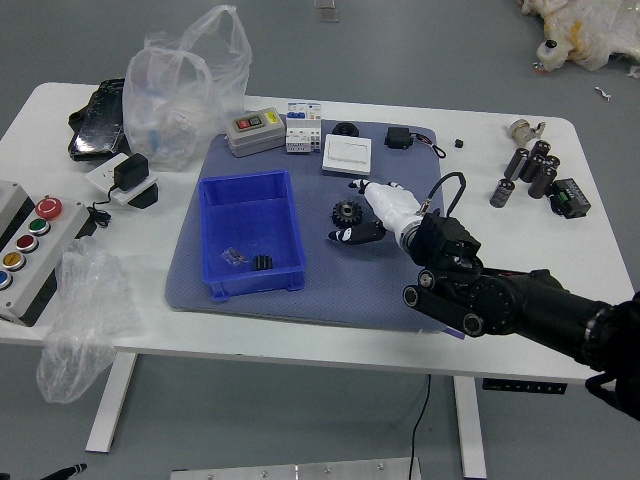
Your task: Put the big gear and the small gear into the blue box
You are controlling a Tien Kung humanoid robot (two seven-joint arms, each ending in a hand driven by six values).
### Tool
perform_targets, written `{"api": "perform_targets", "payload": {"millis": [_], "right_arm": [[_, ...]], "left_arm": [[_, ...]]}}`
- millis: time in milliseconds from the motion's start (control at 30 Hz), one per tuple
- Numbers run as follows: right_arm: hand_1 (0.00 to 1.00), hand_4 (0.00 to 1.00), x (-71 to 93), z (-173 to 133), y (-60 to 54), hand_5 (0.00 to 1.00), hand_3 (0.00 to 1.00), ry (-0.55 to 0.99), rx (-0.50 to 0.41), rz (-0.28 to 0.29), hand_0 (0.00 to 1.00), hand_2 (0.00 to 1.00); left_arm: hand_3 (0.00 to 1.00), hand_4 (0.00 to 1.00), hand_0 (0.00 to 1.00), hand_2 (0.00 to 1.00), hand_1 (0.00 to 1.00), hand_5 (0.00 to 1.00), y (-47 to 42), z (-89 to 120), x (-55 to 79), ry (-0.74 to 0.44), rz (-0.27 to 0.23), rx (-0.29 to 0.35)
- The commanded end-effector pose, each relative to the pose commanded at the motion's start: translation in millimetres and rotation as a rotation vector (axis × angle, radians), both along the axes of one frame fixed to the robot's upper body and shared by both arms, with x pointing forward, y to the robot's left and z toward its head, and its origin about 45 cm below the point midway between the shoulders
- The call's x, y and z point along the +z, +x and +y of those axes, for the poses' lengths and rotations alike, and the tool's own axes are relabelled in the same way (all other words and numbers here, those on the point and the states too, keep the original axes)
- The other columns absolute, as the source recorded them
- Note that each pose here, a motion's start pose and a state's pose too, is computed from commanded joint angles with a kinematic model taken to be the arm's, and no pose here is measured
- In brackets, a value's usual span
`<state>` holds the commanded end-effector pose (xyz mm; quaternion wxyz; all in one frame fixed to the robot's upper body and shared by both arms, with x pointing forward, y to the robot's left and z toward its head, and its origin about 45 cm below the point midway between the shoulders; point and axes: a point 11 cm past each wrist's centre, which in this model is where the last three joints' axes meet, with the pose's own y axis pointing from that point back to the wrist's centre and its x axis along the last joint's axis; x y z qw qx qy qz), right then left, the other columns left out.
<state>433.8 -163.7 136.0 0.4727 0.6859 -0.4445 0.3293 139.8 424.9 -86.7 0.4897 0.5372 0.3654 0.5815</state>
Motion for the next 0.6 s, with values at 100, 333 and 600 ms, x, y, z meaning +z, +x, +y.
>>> {"api": "perform_targets", "payload": {"millis": [100,333,600], "right_arm": [[0.737,0.733,-2.4,0.5,-1.6,0.147,0.799,-0.003,0.001,-0.001,0.948,0.652],[0.669,0.647,-6.4,2.1,-5.5,0.070,0.678,0.020,0.002,-0.008,0.856,0.529],[0.666,0.650,16.9,-0.5,4.2,0.093,0.675,0.075,-0.005,-0.086,0.844,0.524]], "left_arm": [[0.730,0.819,0.716,0.630,0.624,0.595,1.0,0.2,0.3,0.001,-0.003,-0.002],[0.730,0.819,0.716,0.629,0.624,0.596,1.0,-0.1,0.3,0.000,-0.002,-0.001],[0.730,0.819,0.716,0.629,0.624,0.595,-1.0,-0.8,-0.6,-0.002,-0.002,0.003]]}}
